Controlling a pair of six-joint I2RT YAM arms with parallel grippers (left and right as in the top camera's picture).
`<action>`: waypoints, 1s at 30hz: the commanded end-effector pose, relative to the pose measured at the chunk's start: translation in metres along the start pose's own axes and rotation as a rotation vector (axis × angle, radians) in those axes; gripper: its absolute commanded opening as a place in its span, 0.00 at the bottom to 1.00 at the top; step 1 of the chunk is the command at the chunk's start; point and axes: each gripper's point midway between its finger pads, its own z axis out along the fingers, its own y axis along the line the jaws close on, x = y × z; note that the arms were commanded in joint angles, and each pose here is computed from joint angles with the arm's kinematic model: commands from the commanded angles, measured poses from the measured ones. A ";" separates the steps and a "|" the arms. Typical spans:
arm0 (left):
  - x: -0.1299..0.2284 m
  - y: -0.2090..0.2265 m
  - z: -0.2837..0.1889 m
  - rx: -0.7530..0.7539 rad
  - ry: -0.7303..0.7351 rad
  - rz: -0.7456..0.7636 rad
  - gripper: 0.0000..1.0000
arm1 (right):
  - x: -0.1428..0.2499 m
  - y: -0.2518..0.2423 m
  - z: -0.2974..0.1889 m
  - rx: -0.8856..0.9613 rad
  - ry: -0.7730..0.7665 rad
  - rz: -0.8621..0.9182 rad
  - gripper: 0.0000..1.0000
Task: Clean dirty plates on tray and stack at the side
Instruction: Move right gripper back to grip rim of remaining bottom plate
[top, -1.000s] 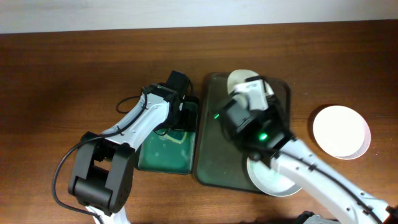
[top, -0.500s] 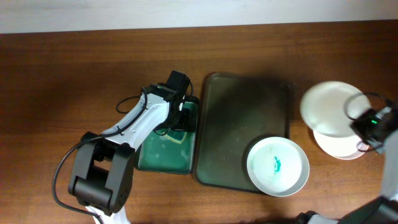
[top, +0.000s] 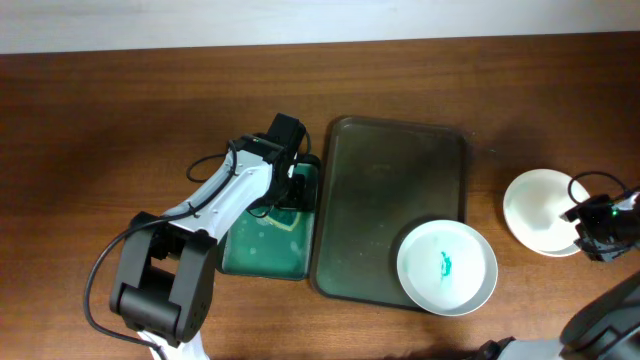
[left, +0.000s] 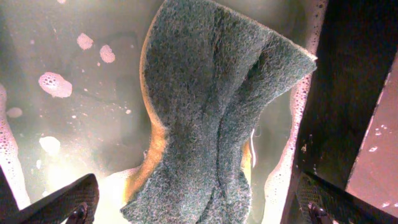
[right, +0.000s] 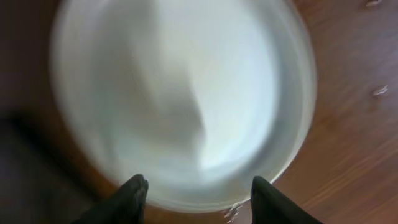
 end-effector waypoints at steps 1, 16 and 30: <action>-0.001 0.001 -0.005 -0.003 -0.013 0.002 0.99 | 0.031 0.055 -0.047 -0.155 -0.045 -0.218 0.54; -0.001 0.001 -0.005 -0.003 -0.013 0.002 0.99 | 0.144 0.009 0.018 0.080 0.172 -0.420 0.50; -0.001 0.001 -0.005 -0.003 -0.013 0.002 1.00 | 0.176 0.067 0.018 -0.104 0.226 -0.602 0.04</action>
